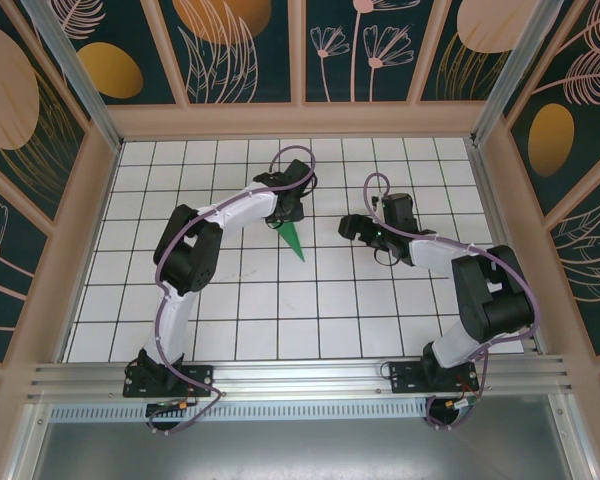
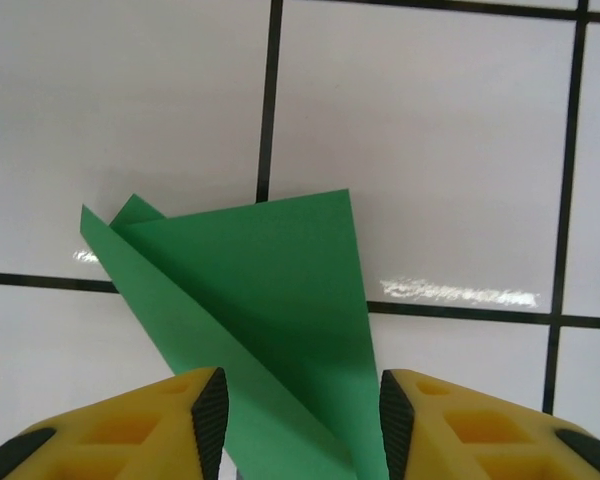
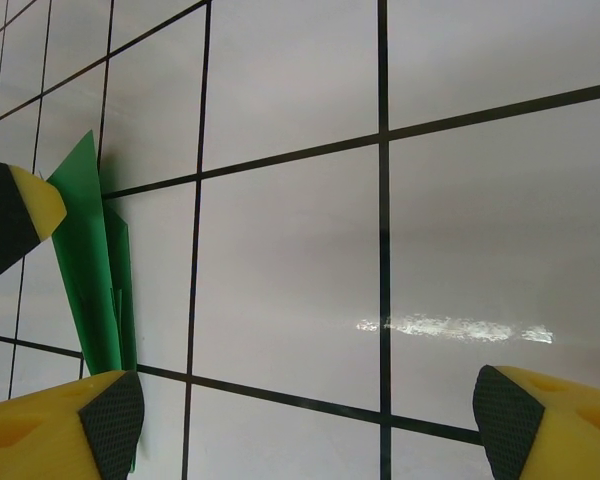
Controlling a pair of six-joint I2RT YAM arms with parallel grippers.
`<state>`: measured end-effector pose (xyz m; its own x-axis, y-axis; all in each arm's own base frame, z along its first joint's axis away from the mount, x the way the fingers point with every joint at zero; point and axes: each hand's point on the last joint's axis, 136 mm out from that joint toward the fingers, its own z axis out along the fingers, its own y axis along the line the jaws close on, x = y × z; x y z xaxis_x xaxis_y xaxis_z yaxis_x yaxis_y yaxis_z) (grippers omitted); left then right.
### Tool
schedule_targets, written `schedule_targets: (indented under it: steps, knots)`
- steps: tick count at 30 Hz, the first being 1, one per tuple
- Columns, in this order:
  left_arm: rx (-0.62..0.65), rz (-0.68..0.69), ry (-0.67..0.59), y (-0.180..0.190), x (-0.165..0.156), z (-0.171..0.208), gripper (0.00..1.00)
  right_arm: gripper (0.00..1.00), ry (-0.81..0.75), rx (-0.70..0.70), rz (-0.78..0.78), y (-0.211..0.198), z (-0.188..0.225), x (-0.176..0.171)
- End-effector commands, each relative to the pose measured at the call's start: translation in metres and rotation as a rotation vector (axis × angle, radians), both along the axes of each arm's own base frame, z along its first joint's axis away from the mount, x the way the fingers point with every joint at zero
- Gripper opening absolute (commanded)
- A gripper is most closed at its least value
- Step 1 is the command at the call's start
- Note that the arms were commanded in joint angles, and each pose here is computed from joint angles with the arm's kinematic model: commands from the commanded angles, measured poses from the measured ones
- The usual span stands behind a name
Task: Fold a paper plane with a square sheet of paper (pick it up from the middle)
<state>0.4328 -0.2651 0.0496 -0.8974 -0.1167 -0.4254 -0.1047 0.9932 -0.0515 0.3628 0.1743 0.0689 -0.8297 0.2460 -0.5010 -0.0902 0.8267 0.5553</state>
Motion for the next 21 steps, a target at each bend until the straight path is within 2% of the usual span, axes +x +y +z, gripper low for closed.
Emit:
schedule_targets:
  steps: [1, 6, 15, 19, 21]
  knots:
    - [0.053, -0.012, 0.032, 0.007, -0.009, -0.003, 0.45, 0.88, -0.013, 0.023, 0.013, 0.005, 0.008, 0.006]
    - [0.038, -0.001, 0.009, 0.007, -0.014, 0.004, 0.43, 0.87, -0.001, 0.024, 0.009, 0.005, 0.006, 0.006]
    - [-0.011, 0.038, -0.014, 0.009, -0.020, 0.006, 0.33, 0.86, 0.019, 0.022, 0.004, 0.005, 0.002, 0.006]
    - [-0.017, 0.065, -0.044, 0.013, -0.019, 0.011, 0.24, 0.85, 0.025, 0.019, 0.004, 0.005, 0.000, 0.006]
    - [-0.018, 0.077, -0.062, 0.014, -0.017, 0.015, 0.15, 0.85, 0.025, 0.019, 0.004, 0.005, 0.000, 0.007]
